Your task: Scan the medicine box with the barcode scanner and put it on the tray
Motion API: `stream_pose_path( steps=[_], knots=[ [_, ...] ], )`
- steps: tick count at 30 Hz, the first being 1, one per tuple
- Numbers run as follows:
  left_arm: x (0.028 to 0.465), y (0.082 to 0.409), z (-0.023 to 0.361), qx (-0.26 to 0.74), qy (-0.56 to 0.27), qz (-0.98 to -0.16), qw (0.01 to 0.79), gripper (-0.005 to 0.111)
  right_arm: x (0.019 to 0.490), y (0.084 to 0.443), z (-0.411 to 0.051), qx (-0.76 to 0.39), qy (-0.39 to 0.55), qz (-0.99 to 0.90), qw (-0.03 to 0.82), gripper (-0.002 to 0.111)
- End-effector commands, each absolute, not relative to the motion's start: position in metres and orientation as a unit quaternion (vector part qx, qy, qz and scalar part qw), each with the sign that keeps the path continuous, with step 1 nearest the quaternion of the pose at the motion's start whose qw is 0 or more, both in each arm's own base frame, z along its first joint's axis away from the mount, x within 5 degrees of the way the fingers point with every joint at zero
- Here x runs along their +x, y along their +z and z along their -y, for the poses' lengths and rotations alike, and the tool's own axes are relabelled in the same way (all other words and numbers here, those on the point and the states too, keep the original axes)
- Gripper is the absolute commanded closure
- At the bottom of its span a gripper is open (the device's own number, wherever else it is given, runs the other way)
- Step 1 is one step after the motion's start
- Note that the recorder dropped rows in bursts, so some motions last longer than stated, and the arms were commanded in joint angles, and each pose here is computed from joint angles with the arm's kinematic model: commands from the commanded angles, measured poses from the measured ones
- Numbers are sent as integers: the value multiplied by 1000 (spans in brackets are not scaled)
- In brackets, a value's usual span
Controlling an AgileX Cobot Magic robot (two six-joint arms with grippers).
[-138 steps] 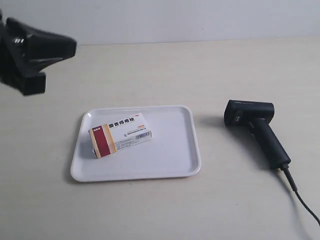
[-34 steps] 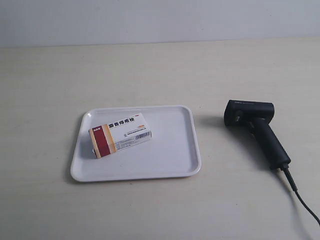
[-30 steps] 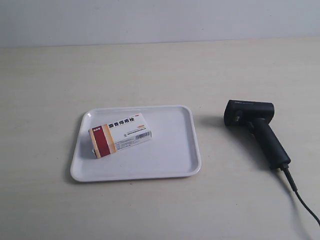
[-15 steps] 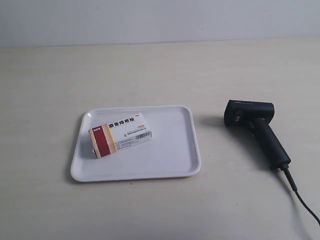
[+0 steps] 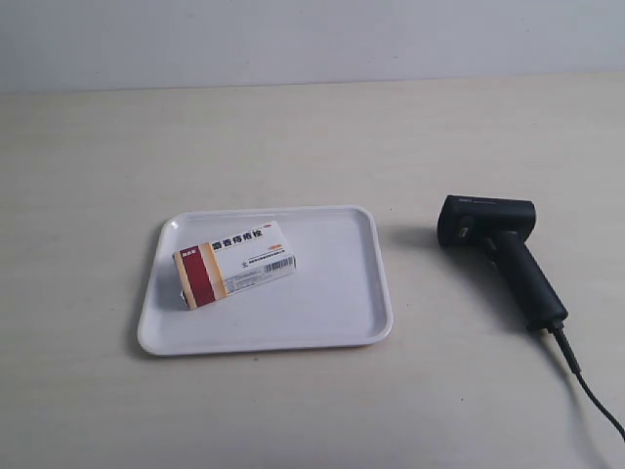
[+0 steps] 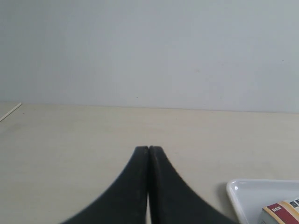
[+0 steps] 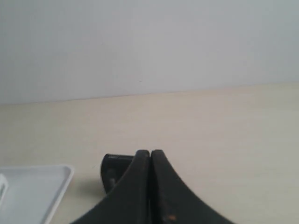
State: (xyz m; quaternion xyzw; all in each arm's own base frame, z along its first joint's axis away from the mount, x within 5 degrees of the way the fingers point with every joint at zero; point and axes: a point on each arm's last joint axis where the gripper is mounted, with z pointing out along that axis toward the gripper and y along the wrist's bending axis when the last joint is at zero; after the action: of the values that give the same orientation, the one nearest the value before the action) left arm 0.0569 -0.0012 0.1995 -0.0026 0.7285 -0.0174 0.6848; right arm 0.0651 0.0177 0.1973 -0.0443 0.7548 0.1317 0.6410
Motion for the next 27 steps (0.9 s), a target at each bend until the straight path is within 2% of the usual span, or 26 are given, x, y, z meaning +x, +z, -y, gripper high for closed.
stream_pose_path(
  steps=[1,27],
  knots=[
    [56,200,1,-4,-17,-726,688,105,59,202,-8,5,96,-725,682,108],
    [56,200,1,-4,-17,-726,688,105,56,198,-7,11,89,-735,672,108]
  ],
)
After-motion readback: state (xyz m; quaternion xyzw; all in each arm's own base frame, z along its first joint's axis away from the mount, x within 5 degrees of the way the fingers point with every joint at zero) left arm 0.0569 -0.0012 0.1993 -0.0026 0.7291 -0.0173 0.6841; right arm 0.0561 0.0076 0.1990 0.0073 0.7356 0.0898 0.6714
